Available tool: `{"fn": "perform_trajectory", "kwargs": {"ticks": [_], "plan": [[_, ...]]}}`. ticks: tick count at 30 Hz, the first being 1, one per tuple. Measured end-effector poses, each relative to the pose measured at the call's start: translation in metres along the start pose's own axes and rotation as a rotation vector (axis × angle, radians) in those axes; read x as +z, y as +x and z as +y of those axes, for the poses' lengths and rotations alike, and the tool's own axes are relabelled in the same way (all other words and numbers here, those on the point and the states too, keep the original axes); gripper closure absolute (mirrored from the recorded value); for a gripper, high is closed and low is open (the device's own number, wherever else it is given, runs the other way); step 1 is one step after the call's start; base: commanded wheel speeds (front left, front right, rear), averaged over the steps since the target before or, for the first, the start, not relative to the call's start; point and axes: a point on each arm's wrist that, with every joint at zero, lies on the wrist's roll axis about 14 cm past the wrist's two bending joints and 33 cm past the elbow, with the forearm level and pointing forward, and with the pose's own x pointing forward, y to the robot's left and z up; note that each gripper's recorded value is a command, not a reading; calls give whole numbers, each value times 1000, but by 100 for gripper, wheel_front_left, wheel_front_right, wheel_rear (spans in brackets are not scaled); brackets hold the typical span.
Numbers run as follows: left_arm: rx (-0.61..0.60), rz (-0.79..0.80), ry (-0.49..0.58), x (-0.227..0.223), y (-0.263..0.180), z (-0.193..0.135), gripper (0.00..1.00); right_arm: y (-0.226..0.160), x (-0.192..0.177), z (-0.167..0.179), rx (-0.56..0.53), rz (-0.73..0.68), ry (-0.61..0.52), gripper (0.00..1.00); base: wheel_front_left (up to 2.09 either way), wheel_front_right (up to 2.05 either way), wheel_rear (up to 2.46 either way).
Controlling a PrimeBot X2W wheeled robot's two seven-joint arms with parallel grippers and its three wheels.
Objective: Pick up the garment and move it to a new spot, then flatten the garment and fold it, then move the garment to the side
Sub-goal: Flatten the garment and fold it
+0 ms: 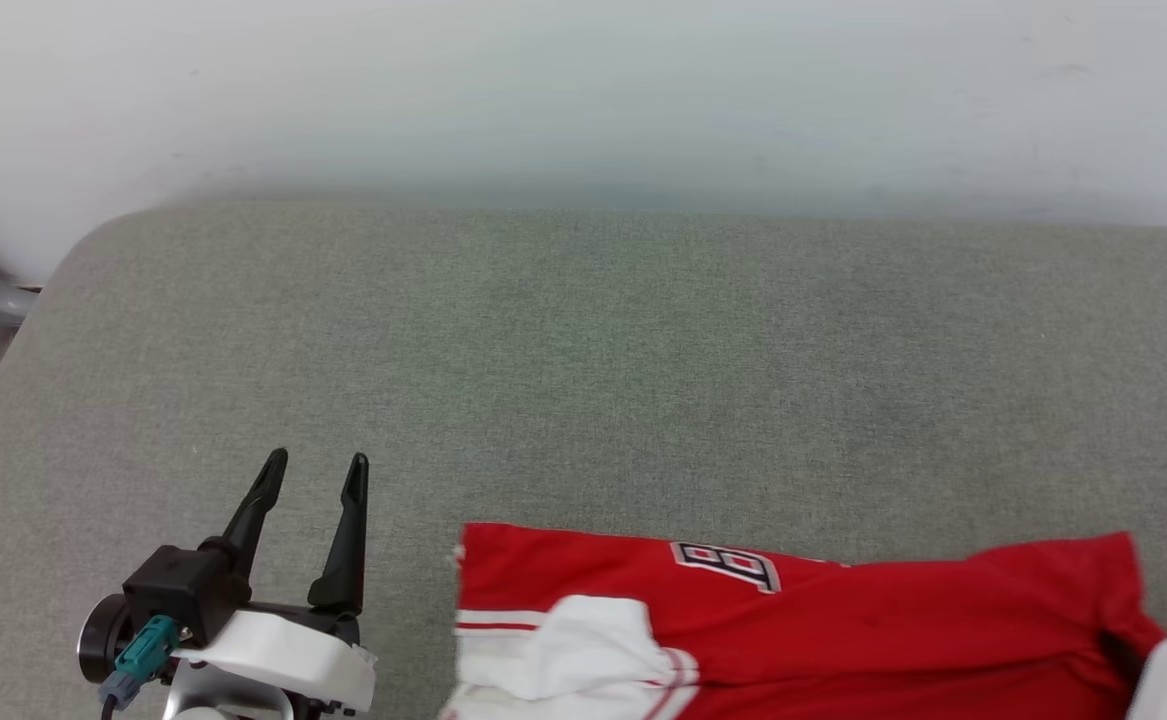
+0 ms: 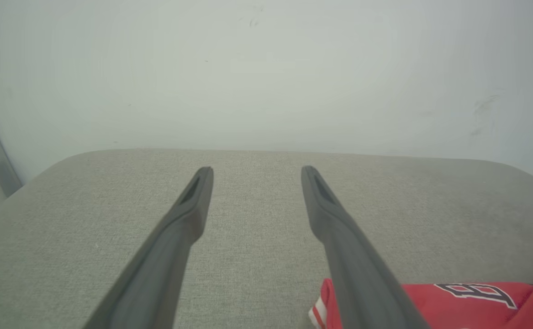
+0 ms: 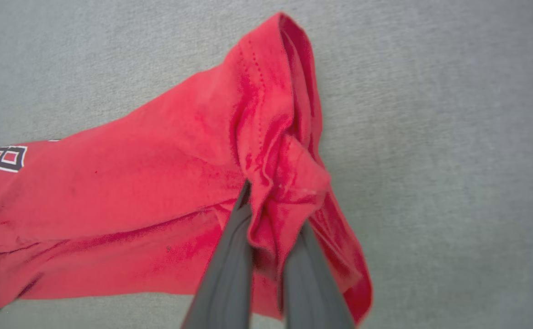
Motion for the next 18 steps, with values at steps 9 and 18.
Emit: {"fn": "perform_trajectory", "kwargs": {"ticks": [9, 18], "plan": [[-17, -4, 22, 1, 2, -4, 0, -25, 9, -57, -138, -35, 126, 100, 0, 0, 0], [-21, 1, 30, 2, -3, -7, 0, -18, -7, 52, 368, 127, 404, 100, 0, 0, 0]]}}
